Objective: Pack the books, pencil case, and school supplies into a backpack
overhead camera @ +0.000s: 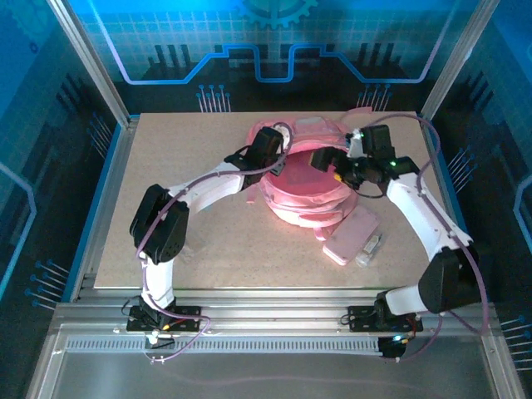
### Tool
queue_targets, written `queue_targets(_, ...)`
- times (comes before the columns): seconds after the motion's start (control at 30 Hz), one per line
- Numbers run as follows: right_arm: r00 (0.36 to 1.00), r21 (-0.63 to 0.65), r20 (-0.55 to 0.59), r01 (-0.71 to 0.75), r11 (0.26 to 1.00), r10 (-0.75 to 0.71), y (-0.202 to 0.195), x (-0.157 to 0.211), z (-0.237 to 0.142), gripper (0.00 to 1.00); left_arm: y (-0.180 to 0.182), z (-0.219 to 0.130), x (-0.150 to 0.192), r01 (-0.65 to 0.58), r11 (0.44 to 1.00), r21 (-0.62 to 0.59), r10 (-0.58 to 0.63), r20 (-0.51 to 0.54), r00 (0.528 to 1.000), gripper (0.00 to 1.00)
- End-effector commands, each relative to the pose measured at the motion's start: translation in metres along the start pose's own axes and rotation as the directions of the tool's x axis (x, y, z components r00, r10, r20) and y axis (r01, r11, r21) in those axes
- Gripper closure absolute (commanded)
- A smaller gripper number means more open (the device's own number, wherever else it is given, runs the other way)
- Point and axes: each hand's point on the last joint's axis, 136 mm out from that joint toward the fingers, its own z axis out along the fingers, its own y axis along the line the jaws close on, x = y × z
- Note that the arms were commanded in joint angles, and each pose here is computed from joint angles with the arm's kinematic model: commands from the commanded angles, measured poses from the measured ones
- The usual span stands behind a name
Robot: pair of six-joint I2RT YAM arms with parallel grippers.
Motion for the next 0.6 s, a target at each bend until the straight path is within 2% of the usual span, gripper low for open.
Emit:
queue_targets(0.0, 0.994, 0.196, -0.074, -0.059, 0.979, 0.075, -0.056, 0.034, -0.001, 0.00, 0.040, -0.004, -0.003, 0.226, 0.973, -0.037, -0.227, -0.039, 0.973, 1.00)
queue_targets(0.1, 0.985, 0.306, -0.126, -0.073, 0.949, 0.117, -0.087, 0.061, 0.000, 0.00, 0.057, -0.011, 0.001, 0.320, 0.948, -0.003, -0.319, -0.051, 0.946, 1.00)
queue_targets(0.2, 0.977, 0.379, -0.150, -0.084, 0.922, 0.150, -0.110, 0.082, 0.000, 0.00, 0.060, -0.023, 0.002, 0.357, 0.934, 0.025, -0.356, -0.049, 0.933, 1.00)
queue_targets(0.43, 0.961, 0.518, -0.199, -0.063, 0.853, 0.192, -0.141, 0.117, -0.001, 0.00, 0.046, -0.045, 0.008, 0.436, 0.893, 0.110, -0.428, -0.087, 0.900, 1.00)
queue_targets(0.57, 0.953, 0.546, -0.200, -0.084, 0.834, 0.227, -0.148, 0.127, 0.006, 0.00, 0.034, -0.056, 0.004, 0.478, 0.860, 0.181, -0.467, -0.101, 0.879, 1.00)
